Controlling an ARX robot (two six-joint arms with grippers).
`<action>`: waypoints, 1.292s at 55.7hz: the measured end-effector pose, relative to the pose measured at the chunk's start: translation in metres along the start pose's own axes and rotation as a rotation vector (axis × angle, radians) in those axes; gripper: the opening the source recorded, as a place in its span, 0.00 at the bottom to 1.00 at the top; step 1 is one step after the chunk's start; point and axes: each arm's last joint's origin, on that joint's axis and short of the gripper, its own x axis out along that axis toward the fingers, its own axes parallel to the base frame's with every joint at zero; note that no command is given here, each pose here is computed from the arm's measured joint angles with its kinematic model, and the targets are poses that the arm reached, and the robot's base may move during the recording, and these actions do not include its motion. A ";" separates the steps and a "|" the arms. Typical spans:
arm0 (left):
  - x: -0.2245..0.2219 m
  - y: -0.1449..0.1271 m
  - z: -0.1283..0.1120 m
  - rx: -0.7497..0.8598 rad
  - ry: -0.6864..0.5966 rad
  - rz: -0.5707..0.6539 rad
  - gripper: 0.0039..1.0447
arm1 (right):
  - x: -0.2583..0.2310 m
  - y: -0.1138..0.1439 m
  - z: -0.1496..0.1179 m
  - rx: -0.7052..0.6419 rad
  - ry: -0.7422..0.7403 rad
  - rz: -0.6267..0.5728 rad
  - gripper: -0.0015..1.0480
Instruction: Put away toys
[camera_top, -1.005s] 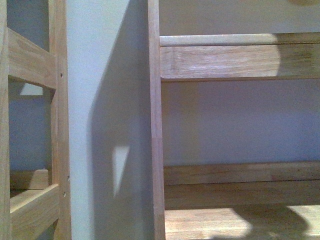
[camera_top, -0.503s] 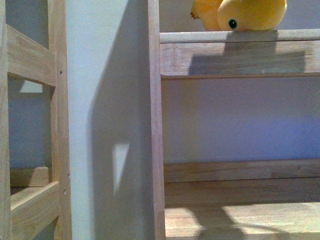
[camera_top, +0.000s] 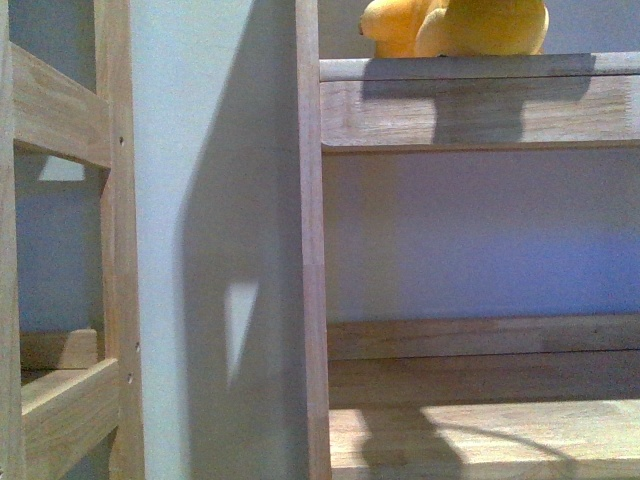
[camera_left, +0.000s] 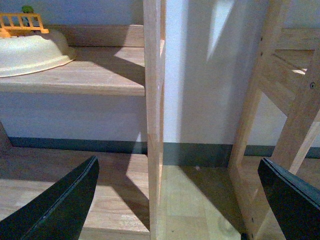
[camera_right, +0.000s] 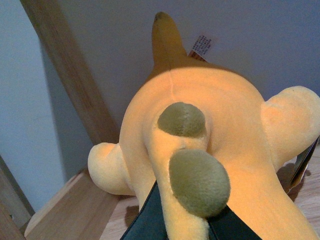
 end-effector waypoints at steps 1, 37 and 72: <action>0.000 0.000 0.000 0.000 0.000 0.000 0.94 | 0.000 0.000 0.000 0.005 0.001 0.001 0.06; 0.000 0.000 0.000 0.000 0.000 0.000 0.94 | 0.021 -0.013 -0.005 0.120 0.057 -0.019 0.17; 0.000 0.000 0.000 0.000 0.000 0.000 0.94 | 0.010 -0.003 -0.012 -0.147 -0.083 0.010 0.94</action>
